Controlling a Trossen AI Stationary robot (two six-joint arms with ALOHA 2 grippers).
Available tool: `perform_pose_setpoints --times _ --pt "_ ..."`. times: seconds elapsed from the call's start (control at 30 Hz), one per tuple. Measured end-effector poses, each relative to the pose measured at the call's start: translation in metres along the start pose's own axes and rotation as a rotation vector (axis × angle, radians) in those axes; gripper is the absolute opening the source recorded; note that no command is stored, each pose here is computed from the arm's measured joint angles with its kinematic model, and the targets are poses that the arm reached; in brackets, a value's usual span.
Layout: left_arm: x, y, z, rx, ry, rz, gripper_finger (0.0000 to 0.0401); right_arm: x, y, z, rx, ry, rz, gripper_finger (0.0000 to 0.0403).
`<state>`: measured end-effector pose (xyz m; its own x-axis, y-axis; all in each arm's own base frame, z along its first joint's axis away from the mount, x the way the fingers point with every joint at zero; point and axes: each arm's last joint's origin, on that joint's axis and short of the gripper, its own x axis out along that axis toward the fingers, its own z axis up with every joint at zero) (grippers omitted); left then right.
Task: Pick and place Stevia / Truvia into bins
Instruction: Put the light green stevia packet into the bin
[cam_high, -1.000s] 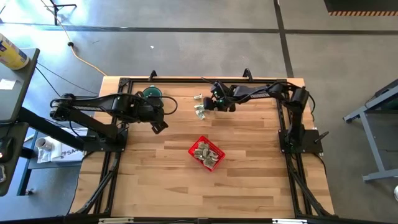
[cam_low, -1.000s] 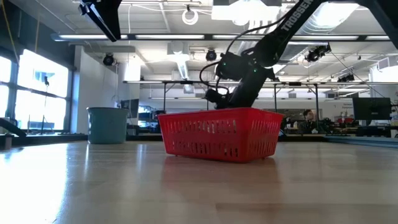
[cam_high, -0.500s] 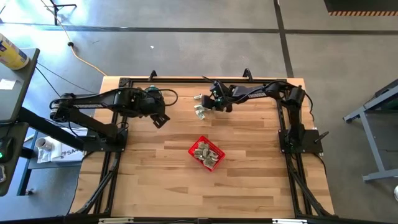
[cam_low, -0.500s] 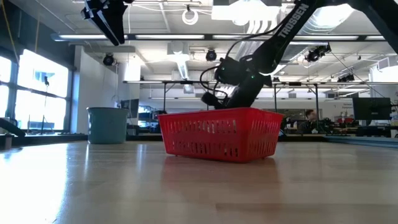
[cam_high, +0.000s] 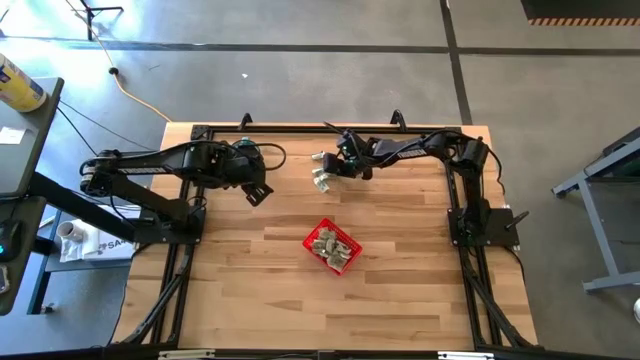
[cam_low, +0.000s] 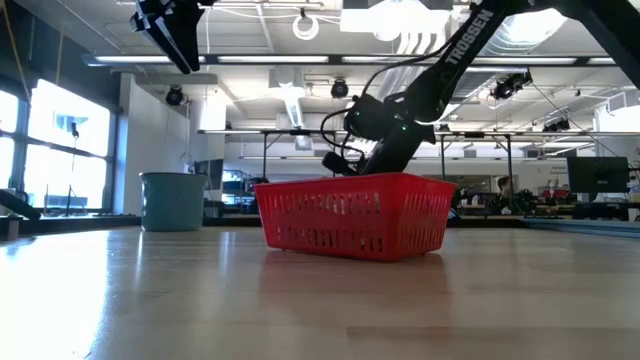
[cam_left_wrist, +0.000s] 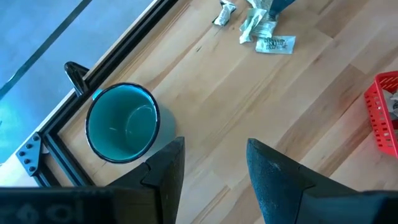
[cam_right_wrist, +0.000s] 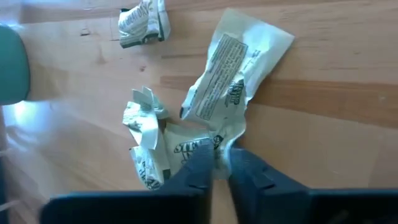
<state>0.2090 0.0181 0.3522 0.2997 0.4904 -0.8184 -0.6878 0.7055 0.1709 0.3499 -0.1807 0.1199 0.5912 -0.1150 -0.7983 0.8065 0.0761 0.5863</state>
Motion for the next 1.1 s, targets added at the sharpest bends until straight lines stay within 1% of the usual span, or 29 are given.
perform_pose_setpoints --times 0.03,0.1,0.17,0.27,0.33,0.47,0.53,0.63,0.73,0.83,0.93,1.0,1.1 --pt "0.0 0.0 0.0 0.0 0.001 0.0 0.0207 0.0 0.0 0.0 -0.001 -0.004 -0.002 0.0021" --pt "0.0 0.0 0.0 0.0 0.001 0.0 0.0207 0.0 0.001 -0.002 -0.007 -0.007 -0.004 0.0007" --pt "0.0 0.0 0.0 0.002 0.003 0.002 0.0207 0.0 0.004 -0.003 -0.023 -0.001 -0.008 0.0011" --pt "0.0 0.0 -0.001 0.005 0.007 0.005 0.0207 -0.008 0.018 -0.009 -0.084 0.002 -0.004 0.0007" --pt "0.0 0.001 -0.002 0.01 0.016 0.01 0.0207 -0.022 0.033 -0.013 -0.137 -0.002 0.016 0.0003" --pt "0.0 0.002 -0.003 0.027 0.025 0.017 0.0207 -0.067 0.064 -0.031 -0.27 0.027 0.016 0.0004" --pt "0.0 0.002 -0.002 0.046 0.024 0.016 0.0207 -0.088 0.074 -0.045 -0.344 0.068 -0.012 0.0003" --pt "0.0 0.001 -0.002 0.067 0.017 0.011 0.0207 -0.12 0.09 -0.073 -0.483 0.178 0.012 0.0003" --pt "0.0 0.0 0.0 0.092 0.001 0.0 0.0207 -0.137 0.101 -0.106 -0.578 0.314 0.036 0.0002" --pt "0.001 -0.003 0.003 0.121 -0.029 -0.018 0.0207 -0.138 0.108 -0.142 -0.643 0.434 0.083 0.0003" --pt "0.004 -0.008 0.007 0.163 -0.039 -0.052 0.0207 -0.132 0.109 -0.171 -0.666 0.504 0.075 0.0004" --pt "0.007 -0.012 0.009 0.192 -0.033 -0.077 0.0207 -0.125 0.108 -0.186 -0.676 0.532 0.056 0.0004" --pt "0.013 -0.016 0.013 0.213 -0.019 -0.101 0.0207 -0.113 0.107 -0.198 -0.677 0.537 0.031 0.0003"
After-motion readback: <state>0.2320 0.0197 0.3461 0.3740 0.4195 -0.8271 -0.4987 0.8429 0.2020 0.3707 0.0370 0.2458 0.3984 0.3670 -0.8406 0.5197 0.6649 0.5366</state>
